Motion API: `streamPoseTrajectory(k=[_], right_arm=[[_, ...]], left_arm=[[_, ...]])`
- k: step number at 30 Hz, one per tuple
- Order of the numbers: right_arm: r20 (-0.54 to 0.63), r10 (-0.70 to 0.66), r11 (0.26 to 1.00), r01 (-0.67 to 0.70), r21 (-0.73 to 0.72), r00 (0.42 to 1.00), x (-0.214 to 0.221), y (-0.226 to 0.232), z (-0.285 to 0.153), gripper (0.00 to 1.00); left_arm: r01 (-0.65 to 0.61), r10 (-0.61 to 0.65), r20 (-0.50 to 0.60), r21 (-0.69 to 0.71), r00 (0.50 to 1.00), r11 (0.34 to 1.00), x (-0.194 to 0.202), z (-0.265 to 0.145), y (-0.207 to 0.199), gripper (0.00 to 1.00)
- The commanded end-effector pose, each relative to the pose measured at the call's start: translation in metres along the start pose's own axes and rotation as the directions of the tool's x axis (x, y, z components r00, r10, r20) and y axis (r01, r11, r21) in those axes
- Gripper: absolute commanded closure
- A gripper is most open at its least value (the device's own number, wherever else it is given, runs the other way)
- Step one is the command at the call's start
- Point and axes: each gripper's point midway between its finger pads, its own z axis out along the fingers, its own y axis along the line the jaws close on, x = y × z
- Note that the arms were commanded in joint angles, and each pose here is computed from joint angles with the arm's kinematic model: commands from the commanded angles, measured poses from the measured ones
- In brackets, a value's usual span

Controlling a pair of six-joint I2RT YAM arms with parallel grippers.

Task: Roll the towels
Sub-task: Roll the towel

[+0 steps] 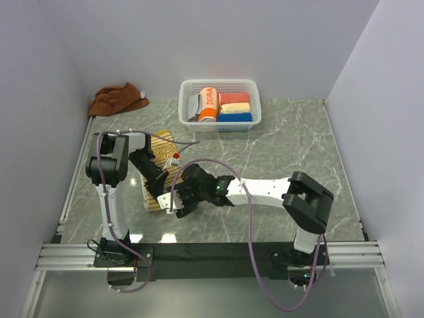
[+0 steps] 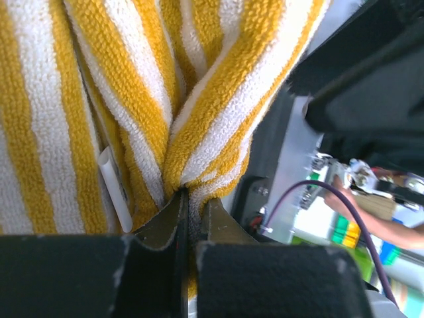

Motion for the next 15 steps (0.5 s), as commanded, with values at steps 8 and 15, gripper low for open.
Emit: streamPoseTrajectory(k=[8,15], right_arm=[[0.019,-0.163,0.984,0.164,-0.063,0.986,0.003,0.003,0.025,0.34],[-0.037,-0.097,0.986,0.091,-0.139,0.995,0.027,0.015,0.043,0.38]], left_arm=[[-0.133,0.125,-0.091,-0.081,0.988,0.988,0.011,0.008,0.04,0.96],[-0.163,0.156,-0.078,-0.104,0.985,0.981,0.007,0.002,0.039,0.92]])
